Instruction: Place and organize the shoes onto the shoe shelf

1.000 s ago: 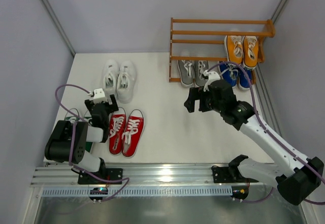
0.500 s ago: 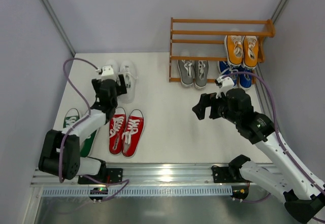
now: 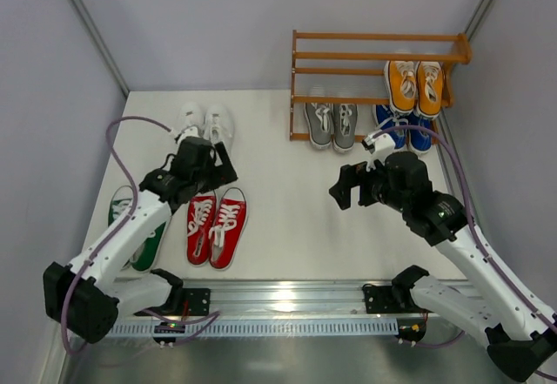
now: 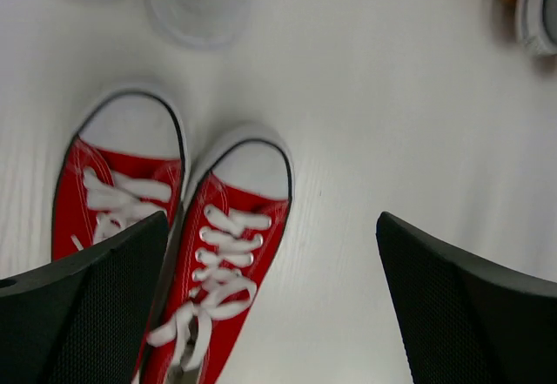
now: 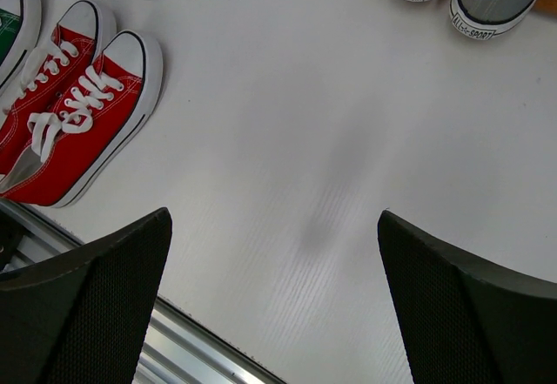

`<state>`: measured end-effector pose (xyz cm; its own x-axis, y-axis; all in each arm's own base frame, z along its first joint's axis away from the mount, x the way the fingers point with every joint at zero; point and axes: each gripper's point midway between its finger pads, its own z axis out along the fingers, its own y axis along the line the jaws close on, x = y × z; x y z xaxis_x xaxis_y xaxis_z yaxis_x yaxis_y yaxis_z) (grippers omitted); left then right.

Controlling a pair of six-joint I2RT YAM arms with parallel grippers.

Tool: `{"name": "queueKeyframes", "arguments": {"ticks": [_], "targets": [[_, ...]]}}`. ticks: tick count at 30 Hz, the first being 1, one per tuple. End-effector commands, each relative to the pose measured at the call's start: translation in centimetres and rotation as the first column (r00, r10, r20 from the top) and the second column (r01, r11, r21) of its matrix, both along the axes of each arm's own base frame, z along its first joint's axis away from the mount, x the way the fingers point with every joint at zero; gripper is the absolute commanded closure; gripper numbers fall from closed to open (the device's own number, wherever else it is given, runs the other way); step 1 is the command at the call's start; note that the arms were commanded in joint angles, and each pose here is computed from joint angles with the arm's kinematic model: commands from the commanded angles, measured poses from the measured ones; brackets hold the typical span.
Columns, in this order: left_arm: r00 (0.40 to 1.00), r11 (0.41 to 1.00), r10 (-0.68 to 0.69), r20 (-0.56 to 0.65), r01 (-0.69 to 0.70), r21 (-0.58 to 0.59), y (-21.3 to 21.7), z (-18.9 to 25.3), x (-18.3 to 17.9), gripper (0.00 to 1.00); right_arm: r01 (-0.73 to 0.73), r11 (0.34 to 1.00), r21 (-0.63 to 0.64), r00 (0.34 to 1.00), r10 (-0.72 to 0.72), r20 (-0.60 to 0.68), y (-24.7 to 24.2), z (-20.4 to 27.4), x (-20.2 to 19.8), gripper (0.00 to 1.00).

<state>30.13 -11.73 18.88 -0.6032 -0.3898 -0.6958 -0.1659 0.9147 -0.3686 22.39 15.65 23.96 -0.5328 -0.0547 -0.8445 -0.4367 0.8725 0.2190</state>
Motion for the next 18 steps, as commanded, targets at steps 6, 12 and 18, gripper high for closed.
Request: {"name": "queueKeyframes", "arguments": {"ticks": [6,12,18], "targets": [[0.864,0.908,0.100,-0.494,0.123,0.400,-1.4,-5.8,-7.9,0.00,-0.044,0.999,-0.019,0.999,0.044,0.019,0.7,0.1,0.4,0.00],[0.825,0.877,0.122,-0.552,0.171,0.450,0.3,-5.8,-7.7,0.00,-0.025,0.999,-0.043,1.000,0.025,0.015,-0.1,-0.1,0.1,0.00],[0.744,0.917,0.073,-0.664,0.211,0.338,3.2,-6.8,-9.1,0.00,-0.015,0.999,-0.050,1.000,0.015,0.005,-0.2,-0.5,0.1,0.00]]}}
